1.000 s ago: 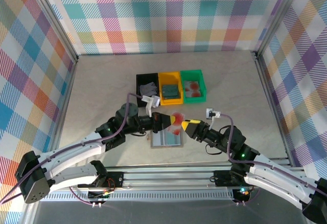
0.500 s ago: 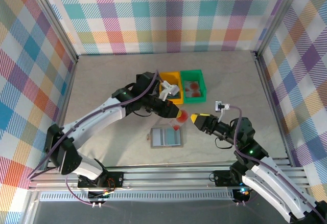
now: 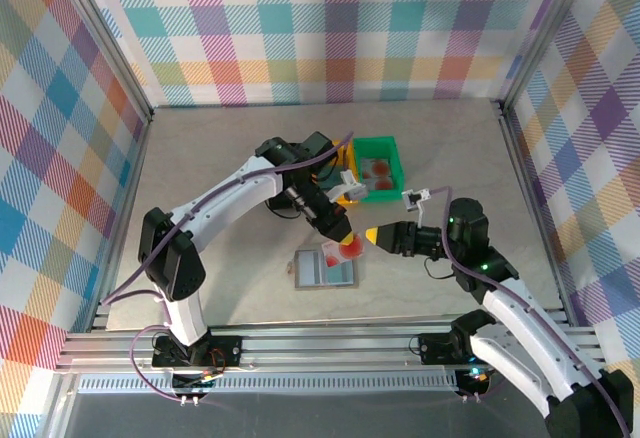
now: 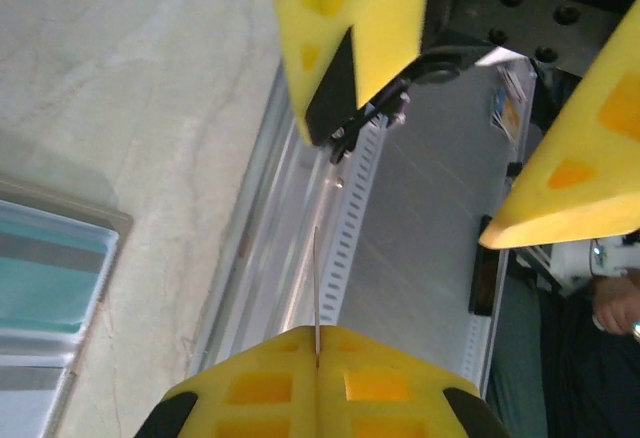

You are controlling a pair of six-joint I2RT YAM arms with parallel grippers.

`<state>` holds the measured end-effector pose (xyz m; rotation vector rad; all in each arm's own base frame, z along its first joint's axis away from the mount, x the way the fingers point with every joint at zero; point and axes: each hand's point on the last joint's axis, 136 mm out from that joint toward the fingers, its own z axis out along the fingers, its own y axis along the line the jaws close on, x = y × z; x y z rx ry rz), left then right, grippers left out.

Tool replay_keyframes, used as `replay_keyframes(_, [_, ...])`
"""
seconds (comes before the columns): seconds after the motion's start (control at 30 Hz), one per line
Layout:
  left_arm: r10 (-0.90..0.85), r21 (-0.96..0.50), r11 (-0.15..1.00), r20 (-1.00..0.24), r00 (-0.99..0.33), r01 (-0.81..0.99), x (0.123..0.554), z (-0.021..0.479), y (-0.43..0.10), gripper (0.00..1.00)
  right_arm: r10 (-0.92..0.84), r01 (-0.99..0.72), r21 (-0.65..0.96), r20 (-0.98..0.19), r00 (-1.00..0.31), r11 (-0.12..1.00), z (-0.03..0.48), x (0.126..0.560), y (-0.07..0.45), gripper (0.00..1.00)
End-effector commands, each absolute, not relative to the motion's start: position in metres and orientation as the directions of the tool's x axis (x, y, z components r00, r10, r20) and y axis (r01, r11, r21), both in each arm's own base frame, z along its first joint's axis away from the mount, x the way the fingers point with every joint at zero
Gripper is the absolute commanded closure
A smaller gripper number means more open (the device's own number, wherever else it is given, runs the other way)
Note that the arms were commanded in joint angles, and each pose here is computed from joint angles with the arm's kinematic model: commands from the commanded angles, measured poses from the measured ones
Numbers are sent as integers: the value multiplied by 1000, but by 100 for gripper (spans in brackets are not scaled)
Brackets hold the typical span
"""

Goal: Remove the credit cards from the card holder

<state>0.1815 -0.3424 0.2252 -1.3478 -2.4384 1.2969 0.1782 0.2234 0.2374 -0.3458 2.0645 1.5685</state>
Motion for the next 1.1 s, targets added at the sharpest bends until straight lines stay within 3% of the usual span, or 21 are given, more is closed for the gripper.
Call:
replay_keyframes(0.0, [752,-747,191,-305,-584,636,170,235,-338,100,28,-577,797,-590,-807,181,253,161,230,51])
replay_keyframes(0.17, [758,-769,162,-304,-578,618,167,236,-339,100,-8,-590,800,-593,-805,109,254,151,235,52])
replay_keyframes(0.6, [749,-783,123,-330,-575,610,163,246,-339,100,-66,-572,813,-568,-820,110,239,144,246,56])
replay_keyframes(0.83, [744,-774,117,-346,-572,622,161,251,-337,100,-82,-579,808,-573,-815,109,235,139,249,63])
replay_keyframes(1.07, [742,-772,111,-354,-570,625,160,253,-336,100,-106,-588,805,-580,-808,80,235,135,252,76])
